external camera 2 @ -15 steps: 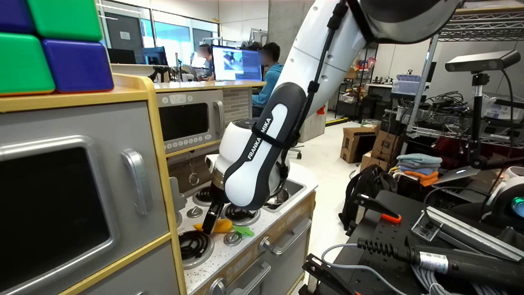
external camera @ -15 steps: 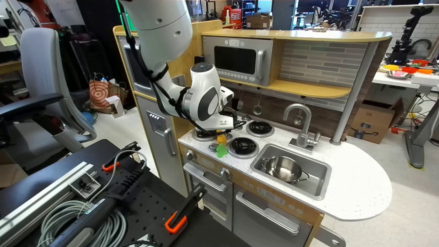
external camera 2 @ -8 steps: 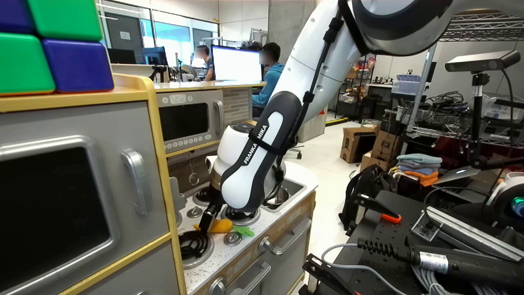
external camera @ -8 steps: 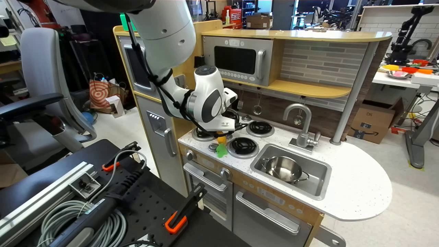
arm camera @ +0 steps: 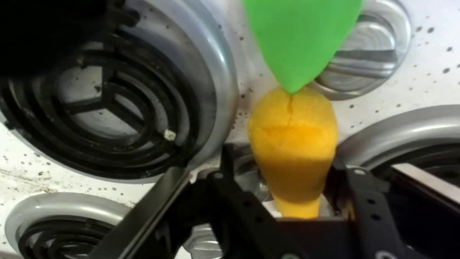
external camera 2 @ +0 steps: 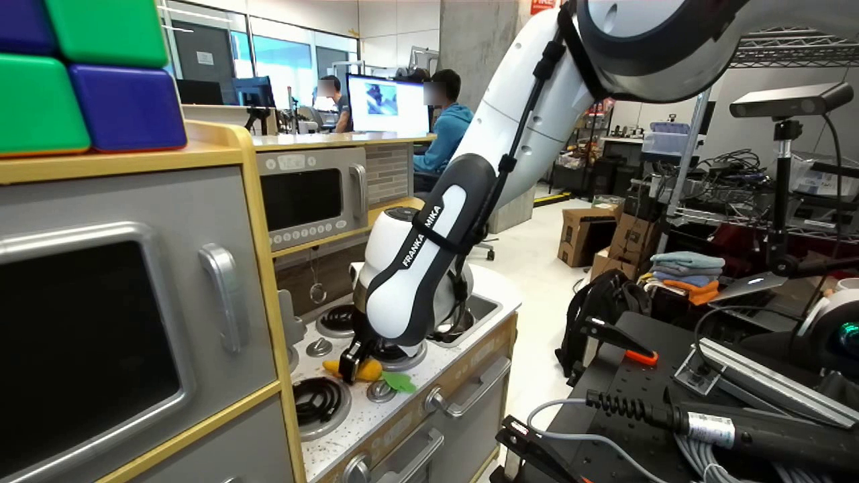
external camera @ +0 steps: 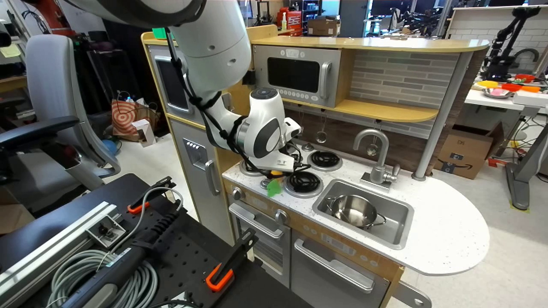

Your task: Remove the carrot toy from the stove and put it inside the silver pot in the sink

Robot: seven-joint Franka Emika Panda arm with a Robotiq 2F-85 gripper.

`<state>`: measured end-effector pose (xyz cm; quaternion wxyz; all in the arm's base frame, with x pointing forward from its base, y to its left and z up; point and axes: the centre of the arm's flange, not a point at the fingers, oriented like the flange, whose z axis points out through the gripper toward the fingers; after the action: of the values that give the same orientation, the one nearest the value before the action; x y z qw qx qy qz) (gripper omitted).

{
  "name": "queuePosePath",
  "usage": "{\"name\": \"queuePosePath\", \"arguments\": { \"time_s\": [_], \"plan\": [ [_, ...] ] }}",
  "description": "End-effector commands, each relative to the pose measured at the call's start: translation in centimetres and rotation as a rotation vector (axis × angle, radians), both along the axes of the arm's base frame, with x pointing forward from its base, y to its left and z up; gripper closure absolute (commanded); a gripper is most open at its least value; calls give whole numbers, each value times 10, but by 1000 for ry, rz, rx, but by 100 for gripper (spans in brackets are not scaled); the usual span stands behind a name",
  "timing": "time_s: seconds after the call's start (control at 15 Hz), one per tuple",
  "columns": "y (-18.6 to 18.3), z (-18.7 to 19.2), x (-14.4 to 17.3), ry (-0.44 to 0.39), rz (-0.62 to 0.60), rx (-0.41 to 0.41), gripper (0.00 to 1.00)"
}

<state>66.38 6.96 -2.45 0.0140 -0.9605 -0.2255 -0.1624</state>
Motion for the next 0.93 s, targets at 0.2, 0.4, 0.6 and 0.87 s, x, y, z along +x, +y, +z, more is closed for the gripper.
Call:
{"name": "queuePosePath", "arguments": {
  "time_s": [0.2, 0.4, 0.6, 0.87],
  "plan": [
    [-26, 9, 0, 2, -128, 82, 84],
    [-50, 39, -18, -50, -203, 123, 95],
    [-84, 63, -30, -168, -307, 158, 97],
    [-140, 69, -28, -273, -472, 122, 97]
  ]
}}
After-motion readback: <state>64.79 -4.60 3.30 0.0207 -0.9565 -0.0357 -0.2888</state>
